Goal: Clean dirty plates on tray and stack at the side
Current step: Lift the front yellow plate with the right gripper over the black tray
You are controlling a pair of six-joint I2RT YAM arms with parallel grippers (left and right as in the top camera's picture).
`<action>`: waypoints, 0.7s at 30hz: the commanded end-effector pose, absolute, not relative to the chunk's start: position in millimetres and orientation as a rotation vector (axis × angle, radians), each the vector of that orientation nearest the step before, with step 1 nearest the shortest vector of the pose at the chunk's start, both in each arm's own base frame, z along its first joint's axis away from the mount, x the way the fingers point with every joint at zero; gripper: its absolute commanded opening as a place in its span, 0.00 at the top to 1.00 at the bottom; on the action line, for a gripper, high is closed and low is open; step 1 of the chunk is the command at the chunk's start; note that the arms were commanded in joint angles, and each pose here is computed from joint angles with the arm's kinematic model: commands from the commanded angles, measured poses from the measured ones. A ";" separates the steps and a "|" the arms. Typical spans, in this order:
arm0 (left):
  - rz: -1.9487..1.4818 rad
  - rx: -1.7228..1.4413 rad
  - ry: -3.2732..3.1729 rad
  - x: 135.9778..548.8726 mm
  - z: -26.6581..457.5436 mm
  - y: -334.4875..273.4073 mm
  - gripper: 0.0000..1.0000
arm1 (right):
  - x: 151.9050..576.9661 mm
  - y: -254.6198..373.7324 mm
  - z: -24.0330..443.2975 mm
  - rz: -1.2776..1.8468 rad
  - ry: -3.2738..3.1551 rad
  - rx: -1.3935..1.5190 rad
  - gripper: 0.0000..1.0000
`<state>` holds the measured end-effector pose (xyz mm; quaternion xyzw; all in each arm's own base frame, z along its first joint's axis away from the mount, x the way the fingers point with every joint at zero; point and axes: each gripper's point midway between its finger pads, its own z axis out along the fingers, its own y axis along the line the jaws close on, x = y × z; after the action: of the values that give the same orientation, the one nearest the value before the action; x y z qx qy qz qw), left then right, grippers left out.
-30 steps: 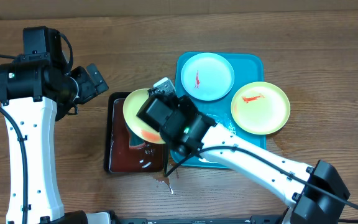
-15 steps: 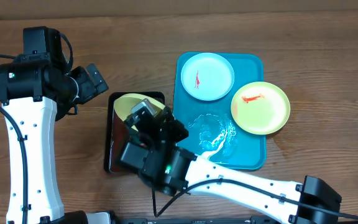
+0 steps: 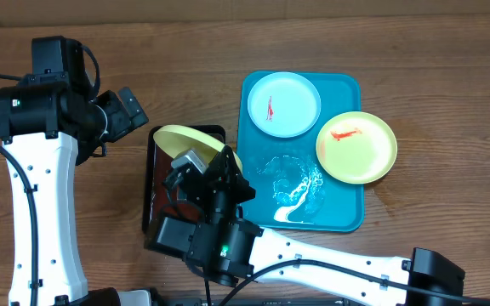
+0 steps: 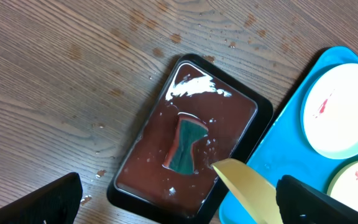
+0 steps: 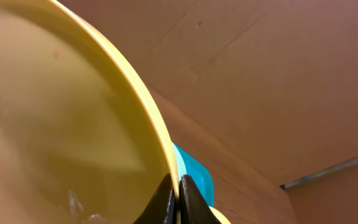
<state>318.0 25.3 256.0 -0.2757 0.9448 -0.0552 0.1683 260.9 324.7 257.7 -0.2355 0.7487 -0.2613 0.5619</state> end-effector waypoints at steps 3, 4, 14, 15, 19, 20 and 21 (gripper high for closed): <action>-0.144 -0.783 2.666 317.8 262.2 28.9 0.00 | 259.9 317.7 288.1 -0.596 1.717 -0.454 0.96; -0.144 -0.783 2.667 317.9 262.1 28.9 0.00 | 259.9 317.8 287.9 -0.595 1.718 -0.455 0.96; -0.144 -0.783 2.667 317.9 262.1 28.9 0.00 | 260.9 322.1 290.0 -0.555 1.719 -0.424 0.96; -0.144 -0.783 2.667 317.9 262.1 28.9 0.00 | 260.9 322.4 289.7 -0.554 1.721 -0.425 0.96; -0.144 -0.783 2.667 317.9 262.1 28.9 0.00 | 259.4 332.2 277.5 -0.528 1.766 -0.534 0.96; -0.144 -0.783 2.667 317.9 262.1 28.9 0.00 | 258.5 335.5 273.4 -0.515 1.780 -0.567 0.96; -0.144 -0.783 2.667 317.9 262.1 28.9 0.00 | 257.8 338.1 270.2 -0.504 1.792 -0.593 0.96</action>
<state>318.1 25.3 256.0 -0.2756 0.9448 -0.0555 0.1684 261.2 330.6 259.0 -0.2351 0.7495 -0.2503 0.5659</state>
